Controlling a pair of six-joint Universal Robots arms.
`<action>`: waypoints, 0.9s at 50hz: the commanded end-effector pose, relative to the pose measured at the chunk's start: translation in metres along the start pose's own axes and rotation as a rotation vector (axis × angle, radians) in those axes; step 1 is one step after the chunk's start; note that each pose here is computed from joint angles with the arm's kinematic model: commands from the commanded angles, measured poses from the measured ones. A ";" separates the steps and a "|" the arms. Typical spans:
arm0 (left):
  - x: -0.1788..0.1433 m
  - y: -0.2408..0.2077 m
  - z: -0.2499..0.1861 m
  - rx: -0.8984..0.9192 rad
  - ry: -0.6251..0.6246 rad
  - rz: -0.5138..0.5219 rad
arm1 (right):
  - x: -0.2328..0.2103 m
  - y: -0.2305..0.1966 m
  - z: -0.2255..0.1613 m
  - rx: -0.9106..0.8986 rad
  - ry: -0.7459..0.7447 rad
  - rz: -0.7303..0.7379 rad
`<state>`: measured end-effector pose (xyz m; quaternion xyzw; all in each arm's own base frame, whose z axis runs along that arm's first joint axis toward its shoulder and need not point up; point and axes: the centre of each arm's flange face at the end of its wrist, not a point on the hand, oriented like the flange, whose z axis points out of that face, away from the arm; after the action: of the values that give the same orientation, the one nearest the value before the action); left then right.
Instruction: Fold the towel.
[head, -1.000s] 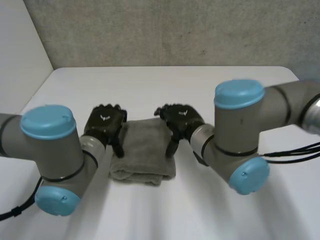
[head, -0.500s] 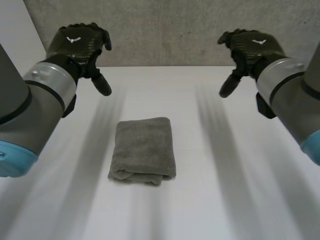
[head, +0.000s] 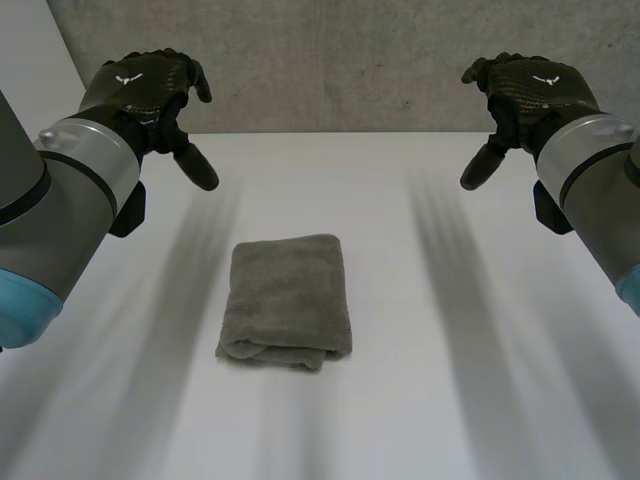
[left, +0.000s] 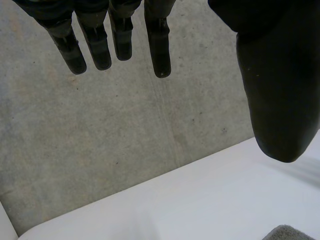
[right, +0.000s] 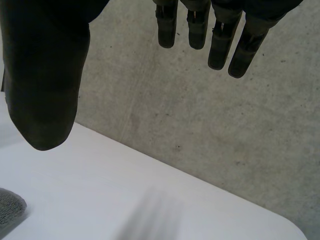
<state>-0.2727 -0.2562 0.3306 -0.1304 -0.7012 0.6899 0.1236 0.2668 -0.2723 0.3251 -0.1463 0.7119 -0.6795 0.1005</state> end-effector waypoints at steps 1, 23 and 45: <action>0.000 0.001 0.000 -0.014 0.001 0.002 | -0.002 0.004 0.002 0.045 -0.007 -0.002; -0.009 0.003 0.005 -0.019 -0.025 -0.007 | -0.112 0.105 0.002 -0.164 -0.459 -0.131; -0.018 -0.008 0.004 0.013 -0.048 -0.013 | -0.166 0.070 0.032 -0.065 -0.564 -0.148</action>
<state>-0.2609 -0.2660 0.3351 -0.1133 -0.7032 0.6926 0.1137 0.4276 -0.2312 0.1824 -0.4005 0.7006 -0.5427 0.2329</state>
